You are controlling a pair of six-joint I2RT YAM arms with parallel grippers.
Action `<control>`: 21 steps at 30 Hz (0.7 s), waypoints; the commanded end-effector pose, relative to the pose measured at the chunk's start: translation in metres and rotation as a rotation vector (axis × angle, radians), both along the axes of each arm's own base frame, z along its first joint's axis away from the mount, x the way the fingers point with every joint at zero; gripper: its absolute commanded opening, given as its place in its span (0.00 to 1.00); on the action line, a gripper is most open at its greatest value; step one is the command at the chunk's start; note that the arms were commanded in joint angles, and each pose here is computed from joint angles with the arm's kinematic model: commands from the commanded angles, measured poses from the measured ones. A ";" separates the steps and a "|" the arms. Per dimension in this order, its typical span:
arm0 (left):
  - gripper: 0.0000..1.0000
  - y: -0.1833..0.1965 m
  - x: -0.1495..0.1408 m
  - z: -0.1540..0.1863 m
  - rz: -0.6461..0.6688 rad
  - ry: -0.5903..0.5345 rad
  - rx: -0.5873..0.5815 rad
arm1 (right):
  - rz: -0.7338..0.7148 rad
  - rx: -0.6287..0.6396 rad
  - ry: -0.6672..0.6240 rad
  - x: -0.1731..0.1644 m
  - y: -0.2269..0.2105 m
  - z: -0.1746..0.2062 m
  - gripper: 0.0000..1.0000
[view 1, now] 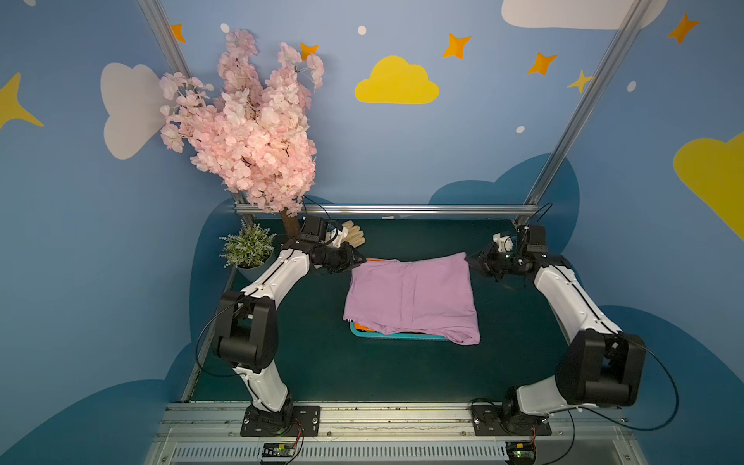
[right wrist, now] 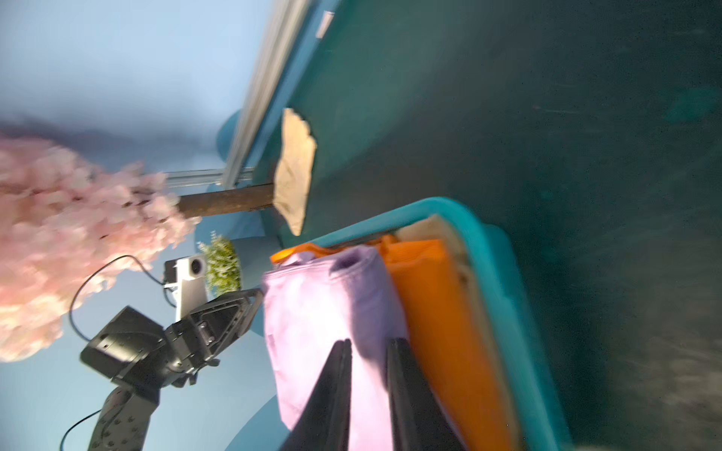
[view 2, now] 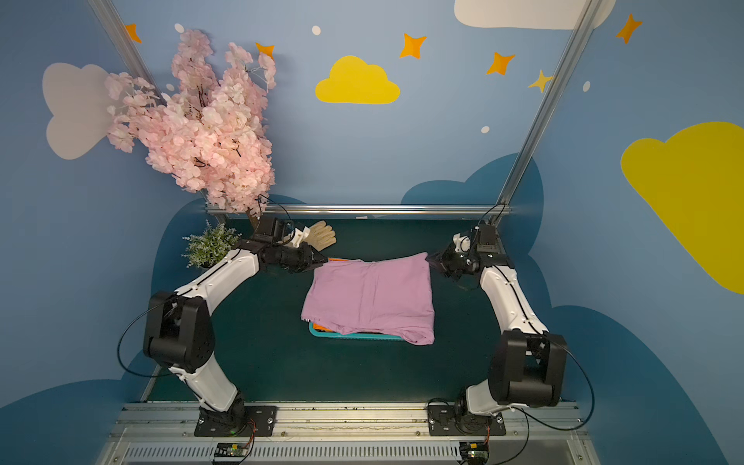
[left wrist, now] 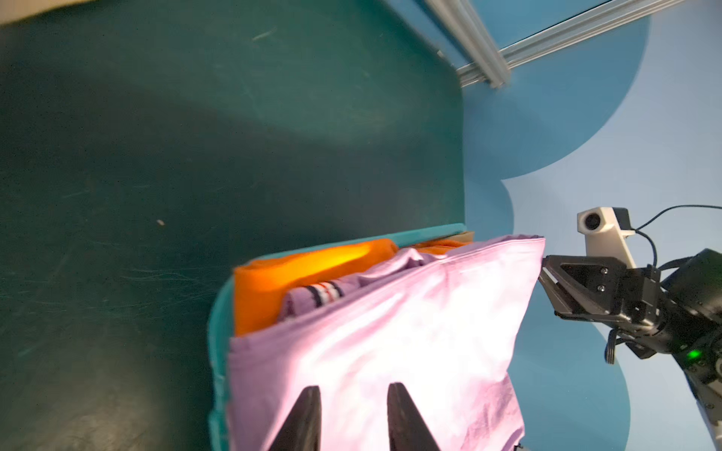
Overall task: Put the folded long pants in the basket
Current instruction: Adjust the long pant in the basket.
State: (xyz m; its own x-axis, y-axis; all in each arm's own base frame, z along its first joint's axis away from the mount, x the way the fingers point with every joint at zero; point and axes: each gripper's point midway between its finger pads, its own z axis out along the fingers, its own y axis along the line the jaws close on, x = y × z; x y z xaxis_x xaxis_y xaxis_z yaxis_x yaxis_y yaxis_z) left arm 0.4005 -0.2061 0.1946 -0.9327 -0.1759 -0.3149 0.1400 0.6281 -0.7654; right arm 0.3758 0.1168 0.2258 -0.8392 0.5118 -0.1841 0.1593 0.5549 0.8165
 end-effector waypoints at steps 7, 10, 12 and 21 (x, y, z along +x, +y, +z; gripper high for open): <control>0.32 -0.054 -0.095 -0.002 -0.236 0.010 -0.088 | 0.204 0.256 0.058 -0.077 0.056 0.004 0.19; 0.29 -0.045 -0.104 -0.032 -0.209 0.053 -0.063 | 0.210 0.187 0.082 -0.099 0.049 -0.018 0.19; 0.28 -0.044 -0.112 -0.045 -0.213 0.085 -0.070 | 0.218 0.206 0.116 -0.110 0.050 -0.032 0.19; 0.29 -0.017 -0.124 -0.064 -0.141 0.095 -0.008 | 0.249 0.168 0.241 -0.140 0.028 -0.096 0.16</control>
